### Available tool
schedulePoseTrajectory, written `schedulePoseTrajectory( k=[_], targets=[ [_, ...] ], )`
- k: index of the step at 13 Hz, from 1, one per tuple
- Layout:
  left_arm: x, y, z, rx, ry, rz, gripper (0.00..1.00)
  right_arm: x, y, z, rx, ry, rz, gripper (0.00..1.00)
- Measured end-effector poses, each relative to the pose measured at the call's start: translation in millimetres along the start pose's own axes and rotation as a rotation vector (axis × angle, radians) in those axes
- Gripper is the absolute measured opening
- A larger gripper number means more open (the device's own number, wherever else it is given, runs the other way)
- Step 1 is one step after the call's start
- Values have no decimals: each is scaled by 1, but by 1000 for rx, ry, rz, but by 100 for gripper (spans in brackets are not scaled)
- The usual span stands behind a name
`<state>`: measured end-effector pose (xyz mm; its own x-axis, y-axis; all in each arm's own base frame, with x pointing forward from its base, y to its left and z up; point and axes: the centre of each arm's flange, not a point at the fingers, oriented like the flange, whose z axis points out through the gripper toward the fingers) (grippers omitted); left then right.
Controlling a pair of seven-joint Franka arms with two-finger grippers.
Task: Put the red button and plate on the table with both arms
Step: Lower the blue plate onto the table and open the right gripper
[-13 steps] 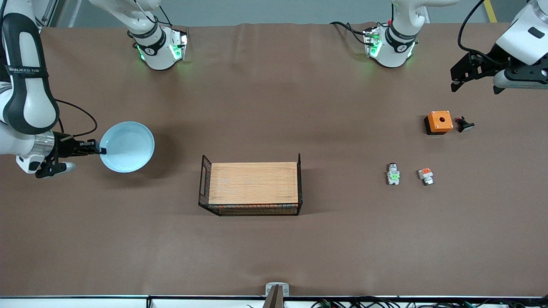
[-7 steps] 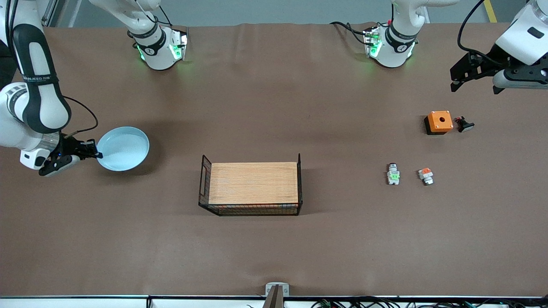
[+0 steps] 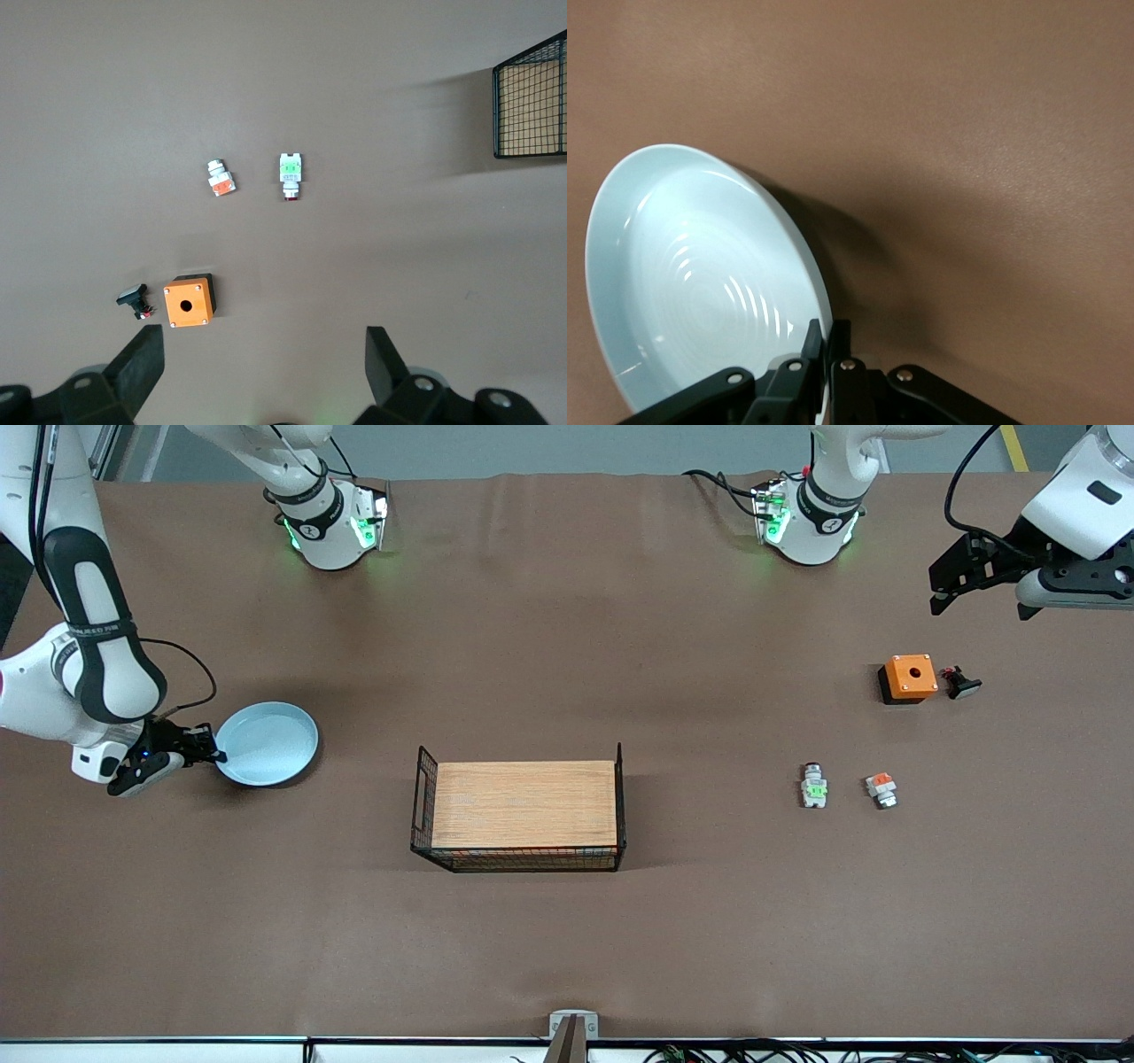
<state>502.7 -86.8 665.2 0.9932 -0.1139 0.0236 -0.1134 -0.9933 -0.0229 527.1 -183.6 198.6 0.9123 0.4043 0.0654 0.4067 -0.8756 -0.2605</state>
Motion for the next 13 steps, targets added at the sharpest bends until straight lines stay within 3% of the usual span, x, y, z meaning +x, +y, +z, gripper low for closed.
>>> schedulePoseTrajectory(
  k=[7,9,13],
  targets=[
    [0,4,1,-13,-4,6,100,-3,6,11,-13,2,-1,11],
    [0,4,1,-13,-4,6,100,1,5,9,1,3,6,31],
    [0,4,1,-13,-5,6,100,22,-5,-10,96,-29,122,76]
  ],
)
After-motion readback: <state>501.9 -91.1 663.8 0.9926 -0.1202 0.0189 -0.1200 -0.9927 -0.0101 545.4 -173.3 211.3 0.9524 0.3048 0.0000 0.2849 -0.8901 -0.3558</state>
